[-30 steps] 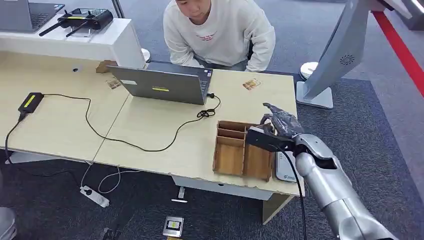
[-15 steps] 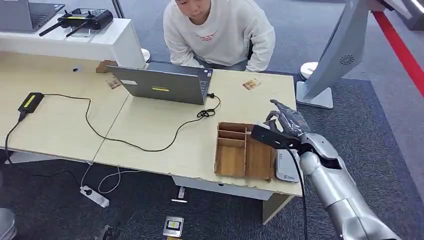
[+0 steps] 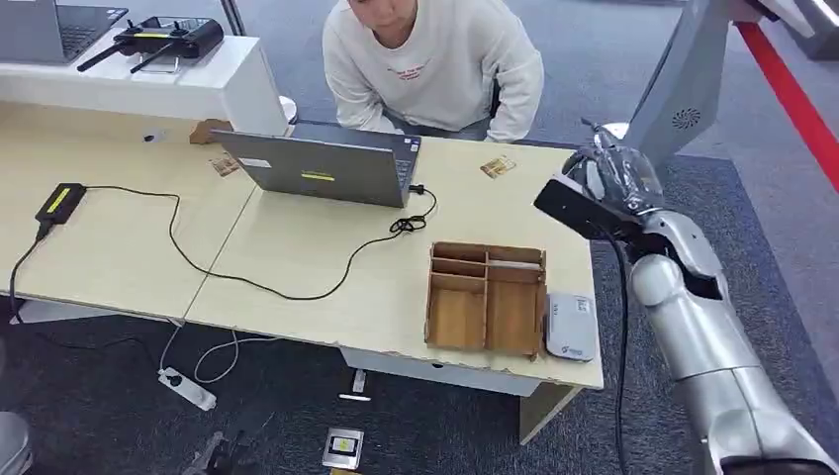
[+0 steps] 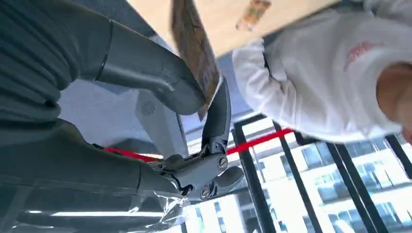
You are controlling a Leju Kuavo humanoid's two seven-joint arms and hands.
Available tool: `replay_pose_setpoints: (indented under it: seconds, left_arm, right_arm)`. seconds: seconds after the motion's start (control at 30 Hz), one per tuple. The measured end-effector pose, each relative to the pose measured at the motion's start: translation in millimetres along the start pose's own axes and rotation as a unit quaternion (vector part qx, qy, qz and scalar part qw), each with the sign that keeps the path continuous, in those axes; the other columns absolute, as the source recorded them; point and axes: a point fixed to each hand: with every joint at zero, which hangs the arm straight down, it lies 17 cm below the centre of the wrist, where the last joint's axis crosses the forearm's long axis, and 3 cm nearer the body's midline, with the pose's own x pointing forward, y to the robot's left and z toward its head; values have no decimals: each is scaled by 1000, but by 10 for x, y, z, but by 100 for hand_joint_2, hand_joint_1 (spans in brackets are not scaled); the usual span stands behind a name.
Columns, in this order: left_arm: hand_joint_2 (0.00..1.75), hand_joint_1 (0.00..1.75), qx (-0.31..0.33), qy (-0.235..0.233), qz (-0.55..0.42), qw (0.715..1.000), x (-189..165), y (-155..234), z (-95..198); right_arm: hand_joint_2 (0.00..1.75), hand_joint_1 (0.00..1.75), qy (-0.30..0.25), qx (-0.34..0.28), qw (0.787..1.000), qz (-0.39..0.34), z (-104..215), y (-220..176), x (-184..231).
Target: Pass the card to the sensor for recognition and then transmit it.
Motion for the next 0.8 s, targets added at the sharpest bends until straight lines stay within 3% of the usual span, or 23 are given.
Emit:
replay_pose_setpoints:
  seconds: [0.2,0.47,0.8]
  left_arm:
    - [175,0,-4,-2,0,1000,19,-11,-4]
    - [175,0,-15,-5,-12,1000,91,-23,-28]
    - [175,0,-28,-10,-16,999,142,5,-56]
  right_arm:
    - [175,175,-1,-38,999,3,-43,-315,-42]
    - [175,175,-17,-34,999,23,-69,-358,-3]
    - [175,175,-72,-37,995,52,-469,-603,361]
